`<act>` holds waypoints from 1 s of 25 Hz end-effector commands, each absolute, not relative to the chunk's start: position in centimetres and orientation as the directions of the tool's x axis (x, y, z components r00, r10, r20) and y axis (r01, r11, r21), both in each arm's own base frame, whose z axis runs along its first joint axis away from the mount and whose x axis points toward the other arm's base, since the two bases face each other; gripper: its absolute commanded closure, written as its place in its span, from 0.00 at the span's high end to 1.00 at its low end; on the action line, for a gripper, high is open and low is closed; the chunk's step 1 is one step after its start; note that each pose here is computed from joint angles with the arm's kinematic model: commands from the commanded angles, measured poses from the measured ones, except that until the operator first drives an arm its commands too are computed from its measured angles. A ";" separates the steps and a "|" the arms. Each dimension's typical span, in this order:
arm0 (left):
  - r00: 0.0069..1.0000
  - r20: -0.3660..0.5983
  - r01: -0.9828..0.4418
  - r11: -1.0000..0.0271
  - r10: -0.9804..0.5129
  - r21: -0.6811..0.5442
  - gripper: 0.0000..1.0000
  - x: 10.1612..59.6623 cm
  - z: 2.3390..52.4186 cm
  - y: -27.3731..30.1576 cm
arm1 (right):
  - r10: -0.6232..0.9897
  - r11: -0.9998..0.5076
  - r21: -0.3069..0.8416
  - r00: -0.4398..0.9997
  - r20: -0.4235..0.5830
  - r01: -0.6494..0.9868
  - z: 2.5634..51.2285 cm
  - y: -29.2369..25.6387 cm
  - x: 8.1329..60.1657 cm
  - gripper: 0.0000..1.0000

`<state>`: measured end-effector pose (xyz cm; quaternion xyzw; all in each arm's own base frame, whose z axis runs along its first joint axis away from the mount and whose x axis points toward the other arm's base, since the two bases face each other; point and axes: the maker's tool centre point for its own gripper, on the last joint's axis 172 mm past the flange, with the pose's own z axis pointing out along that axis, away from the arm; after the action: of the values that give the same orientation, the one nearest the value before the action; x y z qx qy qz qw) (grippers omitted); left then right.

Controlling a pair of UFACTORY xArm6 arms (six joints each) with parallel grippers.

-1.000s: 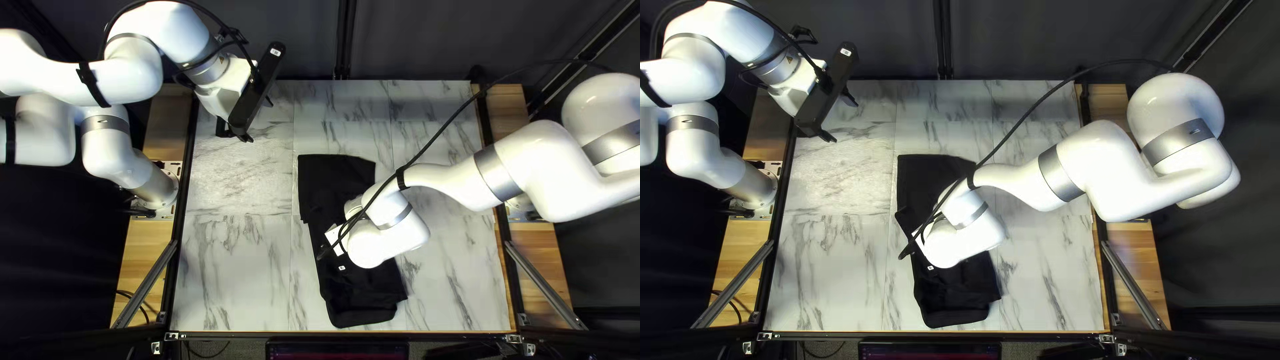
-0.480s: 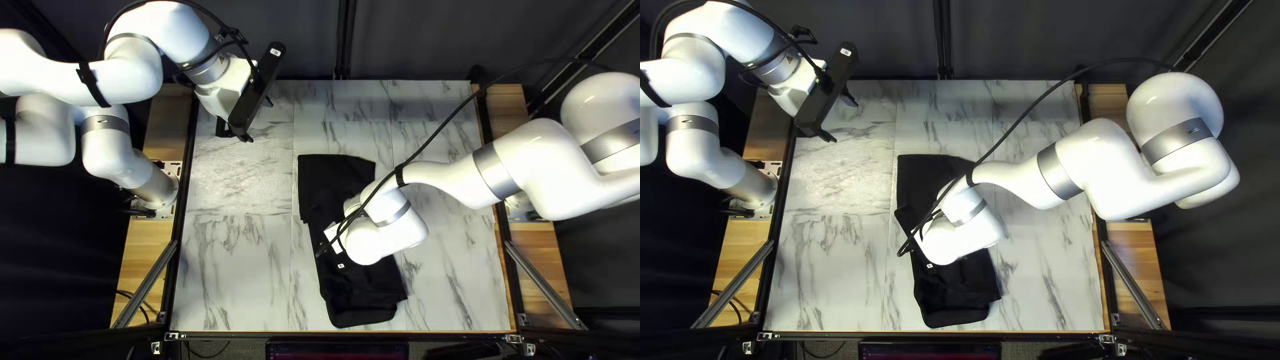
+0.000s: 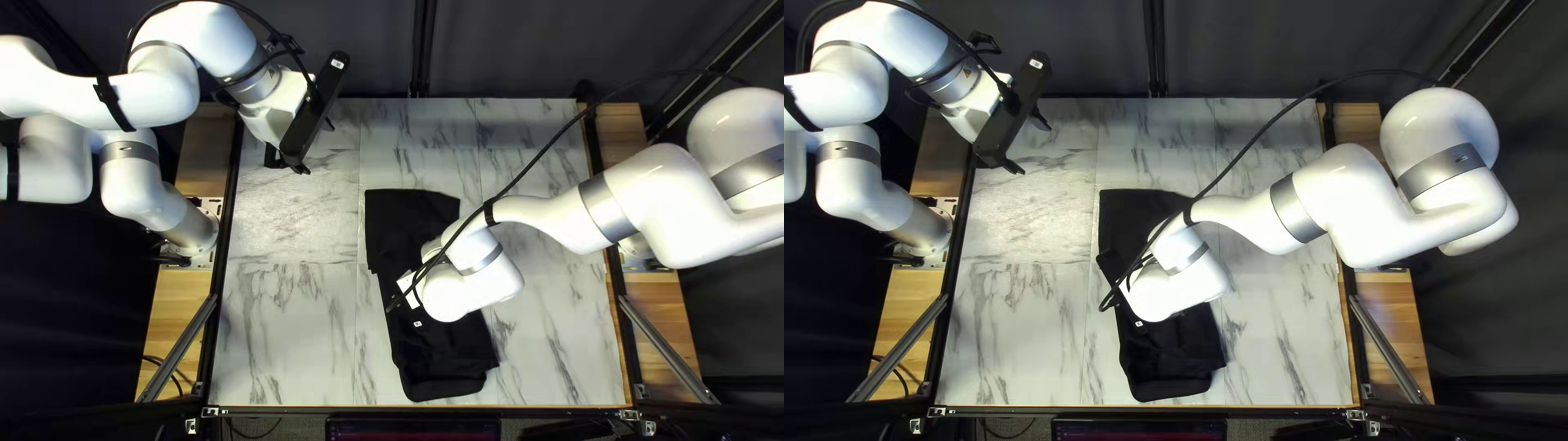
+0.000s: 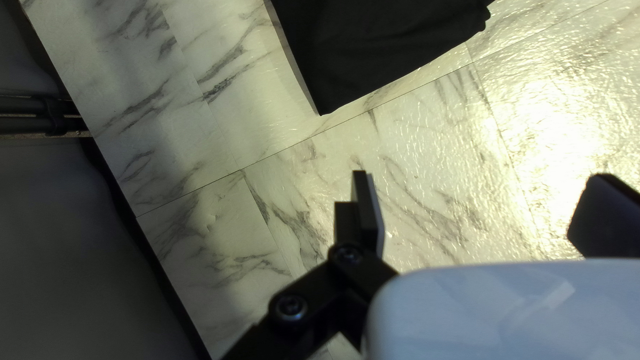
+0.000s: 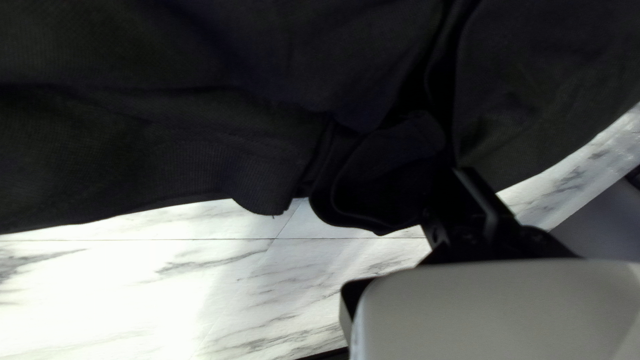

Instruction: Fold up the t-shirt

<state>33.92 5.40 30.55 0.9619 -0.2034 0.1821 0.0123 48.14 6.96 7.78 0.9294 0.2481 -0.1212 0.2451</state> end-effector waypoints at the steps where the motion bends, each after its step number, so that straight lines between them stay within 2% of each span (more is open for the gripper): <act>1: 0.851 0.355 -0.396 -0.917 -0.387 -0.050 1.00 33.9 30.6 5.4 | 0.401 -0.750 0.405 0.846 -0.351 0.524 8.6 7.1 48.4 0.00; 3: 0.851 0.355 -0.396 -0.917 -0.387 -0.050 1.00 33.9 30.6 5.4 | 0.401 -0.748 0.406 0.845 -0.354 0.525 8.6 7.2 48.3 0.00; 4: 0.851 0.355 -0.396 -0.917 -0.387 -0.050 1.00 33.9 30.6 5.4 | 0.401 -0.748 0.406 0.845 -0.354 0.525 8.6 7.2 48.3 0.37; 6: 0.851 0.355 -0.396 -0.917 -0.387 -0.050 1.00 33.9 30.6 5.4 | 0.401 -0.751 0.401 0.845 -0.353 0.524 7.9 7.1 48.1 0.87; 8: 0.851 0.355 -0.396 -0.917 -0.387 -0.050 1.00 33.9 30.6 5.4 | 0.403 -0.756 0.394 0.845 -0.351 0.524 7.4 7.1 47.9 1.00; 13: 0.851 0.355 -0.396 -0.917 -0.387 -0.050 1.00 33.9 30.6 5.4 | 0.404 -0.763 0.381 0.845 -0.351 0.523 7.0 6.9 47.9 1.00; 15: 0.851 0.355 -0.396 -0.917 -0.387 -0.050 1.00 33.9 30.6 5.4 | 0.404 -0.764 0.379 0.845 -0.351 0.523 6.9 6.9 47.8 0.91; 17: 0.851 0.355 -0.396 -0.917 -0.387 -0.050 1.00 33.9 30.6 5.4 | 0.404 -0.765 0.376 0.845 -0.351 0.522 6.7 6.9 47.7 0.78; 18: 0.851 0.355 -0.396 -0.917 -0.387 -0.050 1.00 33.9 30.6 5.4 | 0.404 -0.766 0.375 0.845 -0.351 0.522 6.5 6.8 47.7 0.66; 19: 0.851 0.355 -0.396 -0.917 -0.387 -0.050 1.00 33.9 30.6 5.4 | 0.403 -0.767 0.374 0.845 -0.351 0.521 6.4 6.8 47.6 0.49; 21: 0.851 0.355 -0.396 -0.917 -0.387 -0.050 1.00 33.9 30.6 5.4 | 0.403 -0.769 0.371 0.845 -0.351 0.520 6.1 6.7 47.5 0.04; 22: 0.851 0.355 -0.396 -0.917 -0.387 -0.050 1.00 33.9 30.6 5.4 | 0.403 -0.770 0.369 0.846 -0.351 0.520 6.1 6.7 47.5 0.00; 25: 0.851 0.355 -0.396 -0.917 -0.387 -0.050 1.00 33.9 30.6 5.4 | 0.402 -0.772 0.367 0.846 -0.351 0.519 6.0 6.6 47.4 0.00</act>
<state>33.92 5.40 30.55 0.9619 -0.2034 0.1821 0.0123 47.47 6.66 6.08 0.9323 0.2472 -0.1270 0.2312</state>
